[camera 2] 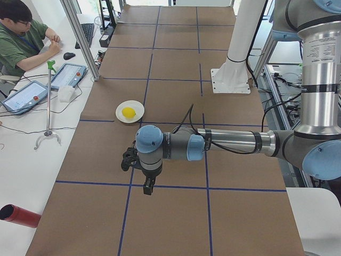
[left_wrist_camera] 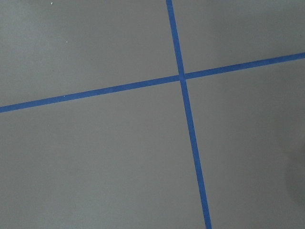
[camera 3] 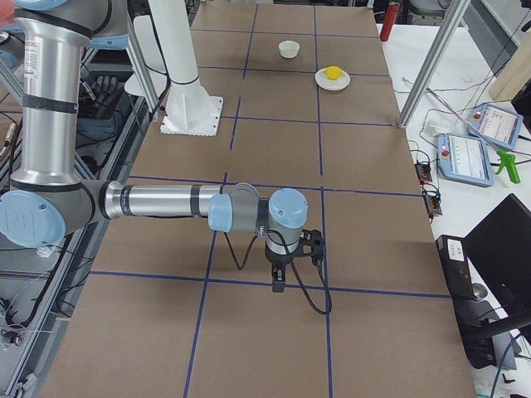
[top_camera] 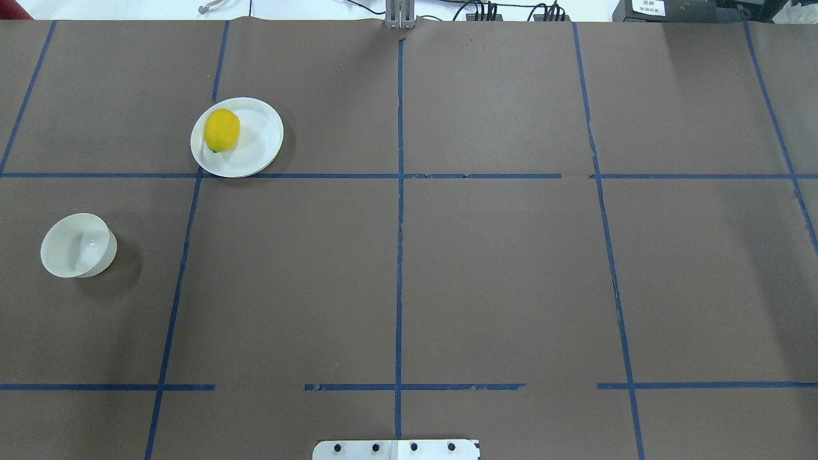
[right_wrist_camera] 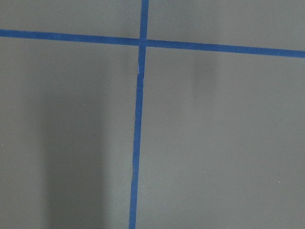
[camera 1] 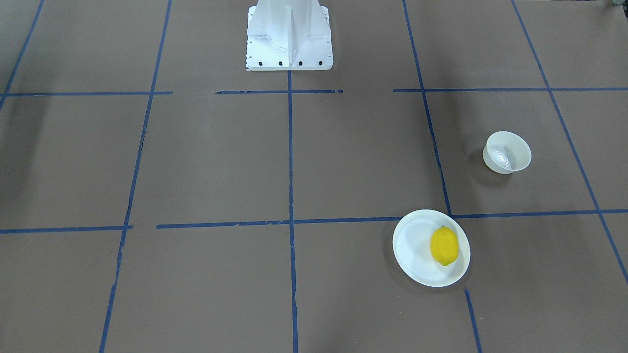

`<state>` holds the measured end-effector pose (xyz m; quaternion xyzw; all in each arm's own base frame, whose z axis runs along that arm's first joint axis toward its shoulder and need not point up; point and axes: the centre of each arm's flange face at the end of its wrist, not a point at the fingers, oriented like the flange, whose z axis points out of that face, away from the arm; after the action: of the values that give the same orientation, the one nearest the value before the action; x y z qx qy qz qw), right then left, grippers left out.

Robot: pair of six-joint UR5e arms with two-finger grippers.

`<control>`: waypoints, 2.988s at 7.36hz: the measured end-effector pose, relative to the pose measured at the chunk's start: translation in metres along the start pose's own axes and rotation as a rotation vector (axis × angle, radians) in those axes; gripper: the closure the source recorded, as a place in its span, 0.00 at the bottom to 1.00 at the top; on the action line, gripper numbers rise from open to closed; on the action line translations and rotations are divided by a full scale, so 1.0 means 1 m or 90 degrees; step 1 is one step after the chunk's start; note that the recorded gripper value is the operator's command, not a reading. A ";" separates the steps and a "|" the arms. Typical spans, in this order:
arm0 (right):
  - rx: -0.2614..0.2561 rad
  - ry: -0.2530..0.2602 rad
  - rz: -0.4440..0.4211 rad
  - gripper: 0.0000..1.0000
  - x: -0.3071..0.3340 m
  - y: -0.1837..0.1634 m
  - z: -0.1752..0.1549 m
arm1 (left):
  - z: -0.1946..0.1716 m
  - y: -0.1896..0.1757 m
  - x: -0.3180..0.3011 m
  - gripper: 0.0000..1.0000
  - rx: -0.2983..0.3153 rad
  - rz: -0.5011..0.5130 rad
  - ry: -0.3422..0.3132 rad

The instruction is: Move lemon from plate to bowl

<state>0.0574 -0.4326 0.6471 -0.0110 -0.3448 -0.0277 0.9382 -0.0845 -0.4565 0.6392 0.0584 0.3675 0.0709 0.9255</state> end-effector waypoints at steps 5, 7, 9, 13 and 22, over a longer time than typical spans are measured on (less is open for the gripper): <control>0.000 0.000 0.000 0.00 0.000 0.000 0.000 | -0.007 -0.005 0.009 0.00 0.016 0.020 -0.002; 0.000 0.000 0.000 0.00 0.000 0.000 0.000 | -0.003 -0.033 0.044 0.00 0.057 0.038 0.009; 0.000 0.000 0.000 0.00 0.000 0.000 0.000 | 0.011 -0.100 0.128 0.00 0.064 0.027 0.040; 0.000 0.000 0.000 0.00 0.000 0.000 0.000 | 0.067 -0.235 0.324 0.00 0.018 -0.058 0.083; 0.000 0.000 0.000 0.00 0.000 0.000 0.000 | 0.169 -0.286 0.453 0.00 0.094 -0.112 0.054</control>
<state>0.0574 -0.4326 0.6471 -0.0110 -0.3448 -0.0277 0.9382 0.3829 -0.6681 0.4115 0.0908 0.4142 -0.0350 0.9050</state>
